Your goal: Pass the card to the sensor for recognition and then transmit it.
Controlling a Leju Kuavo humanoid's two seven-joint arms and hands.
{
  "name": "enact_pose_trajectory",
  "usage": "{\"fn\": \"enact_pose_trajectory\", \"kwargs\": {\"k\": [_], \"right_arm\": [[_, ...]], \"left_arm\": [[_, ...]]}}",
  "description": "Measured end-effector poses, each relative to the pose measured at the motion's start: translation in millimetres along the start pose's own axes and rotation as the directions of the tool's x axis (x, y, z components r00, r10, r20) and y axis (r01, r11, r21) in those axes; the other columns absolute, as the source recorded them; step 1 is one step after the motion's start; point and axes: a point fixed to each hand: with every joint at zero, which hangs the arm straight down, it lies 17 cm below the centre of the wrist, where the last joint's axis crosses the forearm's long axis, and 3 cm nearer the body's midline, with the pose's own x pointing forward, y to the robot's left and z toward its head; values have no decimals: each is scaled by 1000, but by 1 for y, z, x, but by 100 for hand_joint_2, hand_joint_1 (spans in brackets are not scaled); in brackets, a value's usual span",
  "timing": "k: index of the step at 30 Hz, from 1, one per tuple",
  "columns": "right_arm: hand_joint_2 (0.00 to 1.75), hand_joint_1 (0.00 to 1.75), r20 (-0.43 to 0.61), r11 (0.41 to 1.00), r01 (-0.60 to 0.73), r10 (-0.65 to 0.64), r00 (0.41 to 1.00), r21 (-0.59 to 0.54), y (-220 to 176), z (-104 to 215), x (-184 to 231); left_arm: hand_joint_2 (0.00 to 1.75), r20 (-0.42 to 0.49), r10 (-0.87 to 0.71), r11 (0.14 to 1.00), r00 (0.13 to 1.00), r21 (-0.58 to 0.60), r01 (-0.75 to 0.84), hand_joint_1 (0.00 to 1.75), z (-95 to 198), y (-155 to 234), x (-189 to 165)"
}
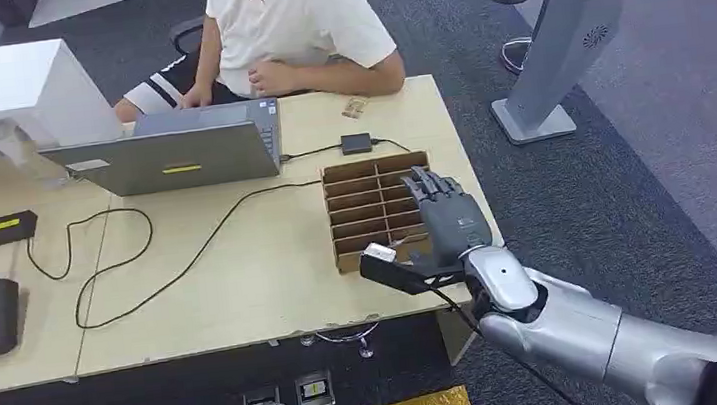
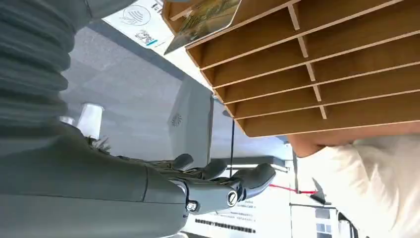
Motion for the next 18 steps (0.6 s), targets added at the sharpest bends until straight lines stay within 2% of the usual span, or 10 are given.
{"fn": "enact_pose_trajectory", "kwargs": {"k": [18], "right_arm": [[175,0,-14,997,-33,34,999,74,28,5,-5]], "left_arm": [[0,1,0,1000,1000,0,0,0,0,0,0]]}}
